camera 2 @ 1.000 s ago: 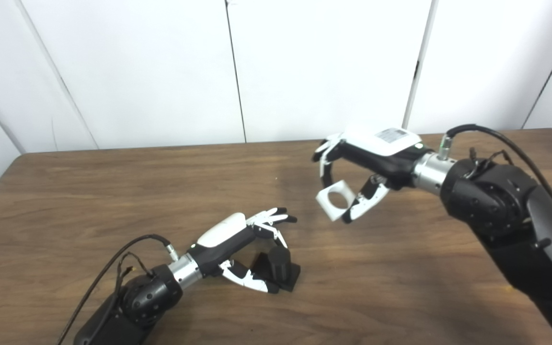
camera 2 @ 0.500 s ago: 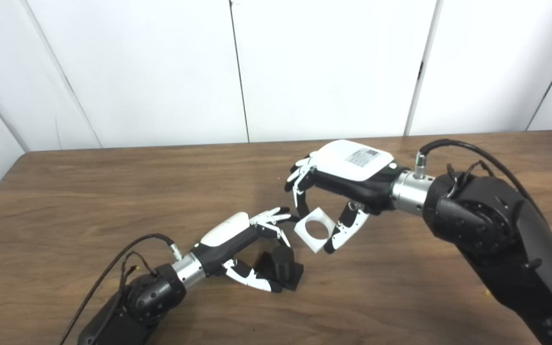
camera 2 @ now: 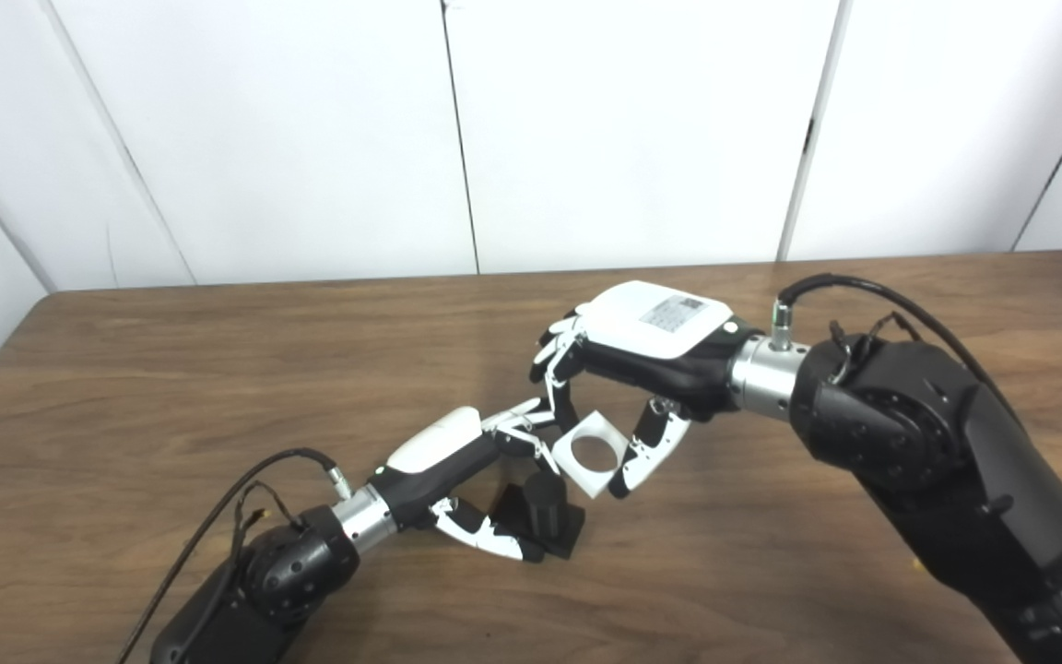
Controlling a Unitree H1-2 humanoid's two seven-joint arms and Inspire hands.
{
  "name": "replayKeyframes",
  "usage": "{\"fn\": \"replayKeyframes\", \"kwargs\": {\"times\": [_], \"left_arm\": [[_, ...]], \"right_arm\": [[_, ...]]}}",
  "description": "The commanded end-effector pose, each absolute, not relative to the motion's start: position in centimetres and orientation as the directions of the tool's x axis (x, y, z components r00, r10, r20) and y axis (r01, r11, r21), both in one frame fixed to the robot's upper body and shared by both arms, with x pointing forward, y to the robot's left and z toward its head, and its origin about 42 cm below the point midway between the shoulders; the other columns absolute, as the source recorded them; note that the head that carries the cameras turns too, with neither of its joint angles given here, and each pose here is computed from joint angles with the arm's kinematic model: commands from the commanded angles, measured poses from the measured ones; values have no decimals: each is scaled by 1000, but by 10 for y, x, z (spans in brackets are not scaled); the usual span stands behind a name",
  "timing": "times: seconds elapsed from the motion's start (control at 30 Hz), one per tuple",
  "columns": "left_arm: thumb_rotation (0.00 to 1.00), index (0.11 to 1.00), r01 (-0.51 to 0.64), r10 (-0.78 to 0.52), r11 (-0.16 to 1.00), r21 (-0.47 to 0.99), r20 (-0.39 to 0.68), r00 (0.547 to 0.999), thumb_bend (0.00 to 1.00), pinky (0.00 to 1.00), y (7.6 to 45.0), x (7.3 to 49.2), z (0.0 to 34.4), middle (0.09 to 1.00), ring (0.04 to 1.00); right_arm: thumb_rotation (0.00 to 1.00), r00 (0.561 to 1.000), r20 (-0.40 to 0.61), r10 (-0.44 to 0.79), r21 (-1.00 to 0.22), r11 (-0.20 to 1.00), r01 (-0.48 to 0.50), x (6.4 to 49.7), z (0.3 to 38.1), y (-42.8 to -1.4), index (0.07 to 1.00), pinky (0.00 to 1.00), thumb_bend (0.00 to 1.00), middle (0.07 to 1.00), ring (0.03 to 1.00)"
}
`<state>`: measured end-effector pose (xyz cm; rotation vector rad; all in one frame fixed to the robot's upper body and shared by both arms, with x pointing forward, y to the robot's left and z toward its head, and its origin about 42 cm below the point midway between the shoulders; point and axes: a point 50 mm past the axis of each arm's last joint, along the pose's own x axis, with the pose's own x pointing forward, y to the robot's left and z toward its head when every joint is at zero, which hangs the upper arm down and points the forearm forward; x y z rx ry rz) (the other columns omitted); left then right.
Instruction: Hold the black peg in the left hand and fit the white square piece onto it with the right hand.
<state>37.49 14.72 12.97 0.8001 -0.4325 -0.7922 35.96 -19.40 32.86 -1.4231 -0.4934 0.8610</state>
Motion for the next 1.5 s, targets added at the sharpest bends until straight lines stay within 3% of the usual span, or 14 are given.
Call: {"fn": "replayKeyframes", "kwargs": {"times": [0.0,0.43,1.07,1.47], "left_arm": [[80,494,456,-763,380,805,-6,647,519,967,146,379,127,930,1000],[82,494,446,-756,382,809,-3,655,519,966,143,378,126,929,1000],[82,494,438,-752,391,810,7,659,519,981,138,378,127,931,1000],[81,494,439,-752,382,813,-3,659,519,967,137,379,129,927,1000]], "right_arm": [[142,613,-128,780,-989,-55,-136,365,350,-188,481,933,523,801,898],[143,638,-116,761,-987,-16,-160,378,343,-185,482,940,521,808,898],[141,605,-113,788,-978,19,-208,369,326,-166,481,932,522,807,894],[139,587,-171,791,-971,-35,-236,365,312,-173,481,931,523,804,894]]}}
